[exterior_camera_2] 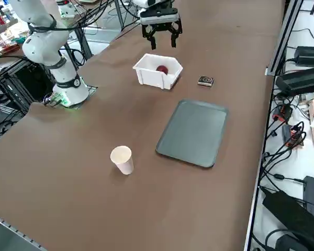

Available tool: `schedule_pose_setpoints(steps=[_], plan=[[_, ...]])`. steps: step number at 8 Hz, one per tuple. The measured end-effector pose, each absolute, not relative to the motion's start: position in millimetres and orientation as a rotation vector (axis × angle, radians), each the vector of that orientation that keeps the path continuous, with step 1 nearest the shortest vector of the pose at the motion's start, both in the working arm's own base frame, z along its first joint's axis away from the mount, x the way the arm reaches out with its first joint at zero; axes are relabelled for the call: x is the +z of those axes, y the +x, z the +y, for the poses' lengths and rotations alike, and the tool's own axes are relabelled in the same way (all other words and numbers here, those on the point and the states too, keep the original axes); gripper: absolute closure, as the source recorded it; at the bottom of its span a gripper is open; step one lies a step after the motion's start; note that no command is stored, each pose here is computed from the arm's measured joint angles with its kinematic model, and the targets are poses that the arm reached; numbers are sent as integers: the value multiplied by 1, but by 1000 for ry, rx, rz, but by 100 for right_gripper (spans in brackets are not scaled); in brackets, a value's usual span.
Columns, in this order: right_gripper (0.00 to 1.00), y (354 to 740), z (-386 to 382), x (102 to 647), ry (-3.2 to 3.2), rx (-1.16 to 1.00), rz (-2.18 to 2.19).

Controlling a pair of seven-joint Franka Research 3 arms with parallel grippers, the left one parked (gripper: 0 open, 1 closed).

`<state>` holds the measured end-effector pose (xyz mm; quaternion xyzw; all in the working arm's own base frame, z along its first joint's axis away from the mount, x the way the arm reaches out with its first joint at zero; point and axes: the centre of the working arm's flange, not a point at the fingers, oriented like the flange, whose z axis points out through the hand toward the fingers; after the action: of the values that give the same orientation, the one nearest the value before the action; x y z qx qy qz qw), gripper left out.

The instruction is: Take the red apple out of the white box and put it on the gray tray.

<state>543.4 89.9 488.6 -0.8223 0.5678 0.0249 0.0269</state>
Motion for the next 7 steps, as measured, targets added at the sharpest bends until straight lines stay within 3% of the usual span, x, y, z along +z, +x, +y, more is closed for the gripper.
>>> schedule_pose_setpoints(steps=[7], plan=[[1,531,128,448,-2448,45,1848]])
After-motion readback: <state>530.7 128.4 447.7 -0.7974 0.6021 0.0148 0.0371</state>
